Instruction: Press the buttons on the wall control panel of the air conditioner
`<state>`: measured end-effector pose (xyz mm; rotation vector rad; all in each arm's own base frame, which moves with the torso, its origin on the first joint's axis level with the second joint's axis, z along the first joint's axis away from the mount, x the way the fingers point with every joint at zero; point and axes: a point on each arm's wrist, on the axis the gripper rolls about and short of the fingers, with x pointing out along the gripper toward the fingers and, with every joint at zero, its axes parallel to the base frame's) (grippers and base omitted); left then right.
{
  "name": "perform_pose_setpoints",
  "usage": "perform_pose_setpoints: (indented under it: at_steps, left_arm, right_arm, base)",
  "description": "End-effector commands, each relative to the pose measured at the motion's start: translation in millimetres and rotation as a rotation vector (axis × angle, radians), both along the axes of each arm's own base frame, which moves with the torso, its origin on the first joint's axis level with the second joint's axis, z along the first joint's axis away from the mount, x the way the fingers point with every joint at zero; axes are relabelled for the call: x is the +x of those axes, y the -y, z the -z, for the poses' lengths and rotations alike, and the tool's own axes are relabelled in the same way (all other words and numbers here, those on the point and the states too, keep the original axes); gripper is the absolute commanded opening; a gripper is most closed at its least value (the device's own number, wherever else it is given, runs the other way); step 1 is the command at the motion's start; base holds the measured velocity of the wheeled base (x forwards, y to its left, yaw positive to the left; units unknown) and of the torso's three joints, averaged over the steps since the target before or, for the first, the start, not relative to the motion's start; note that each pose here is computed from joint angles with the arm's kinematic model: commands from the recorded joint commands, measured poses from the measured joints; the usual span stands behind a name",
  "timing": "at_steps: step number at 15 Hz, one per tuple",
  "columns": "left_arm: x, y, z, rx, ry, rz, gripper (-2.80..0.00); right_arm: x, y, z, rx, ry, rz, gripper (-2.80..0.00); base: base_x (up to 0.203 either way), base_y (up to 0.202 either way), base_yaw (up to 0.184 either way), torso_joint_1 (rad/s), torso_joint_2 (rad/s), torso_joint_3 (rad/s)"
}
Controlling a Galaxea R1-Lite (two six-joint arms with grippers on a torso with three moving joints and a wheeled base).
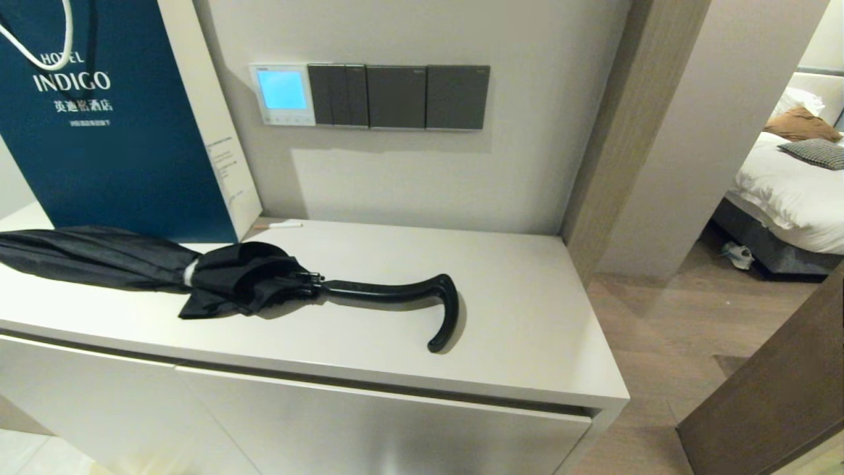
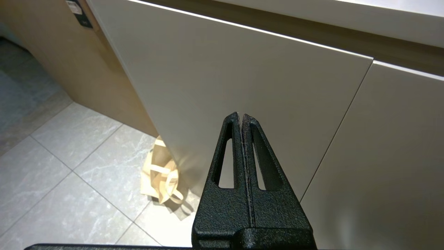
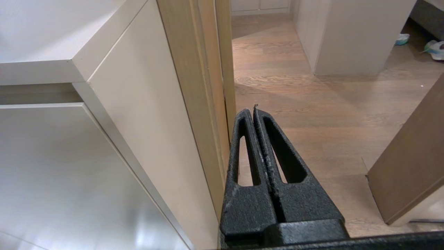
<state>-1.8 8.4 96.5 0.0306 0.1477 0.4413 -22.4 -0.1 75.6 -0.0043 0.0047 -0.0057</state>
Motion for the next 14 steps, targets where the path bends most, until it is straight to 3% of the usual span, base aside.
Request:
perform_pose_setpoints:
  at_steps: [1,3,5,7,14]
  left_arm:
    - [0.1,-0.1,0.3,0.000,-0.002,-0.004,-2.80]
    - [-4.4,1.5,2.7,0.012,0.008,0.075,-2.80]
    - [-17.9,3.8,7.5,0.037,0.121,0.186,-2.80]
    - [-23.5,6.0,11.8,0.062,0.165,0.308,-2.80]
    - [-23.5,6.0,12.0,0.063,0.164,0.310,-2.80]
  right_arm:
    - [0.1,0.0,0.0,0.000,-0.001,0.000,-2.80]
    - [0.0,-0.1,-0.6,-0.008,0.002,-0.004,-2.80]
    - [0.0,-0.1,-0.6,-0.008,0.002,-0.004,-2.80]
    - [0.0,-0.1,-0.6,-0.008,0.002,-0.004,-2.80]
    - [0.0,-0.1,-0.6,-0.008,0.002,-0.004,-2.80]
  base:
    - [0.000,0.000,0.000,0.000,0.00,0.000]
    - [0.000,0.000,0.000,0.000,0.00,0.000]
    - [0.000,0.000,0.000,0.000,0.00,0.000]
    - [0.000,0.000,0.000,0.000,0.00,0.000]
    - [0.000,0.000,0.000,0.000,0.00,0.000]
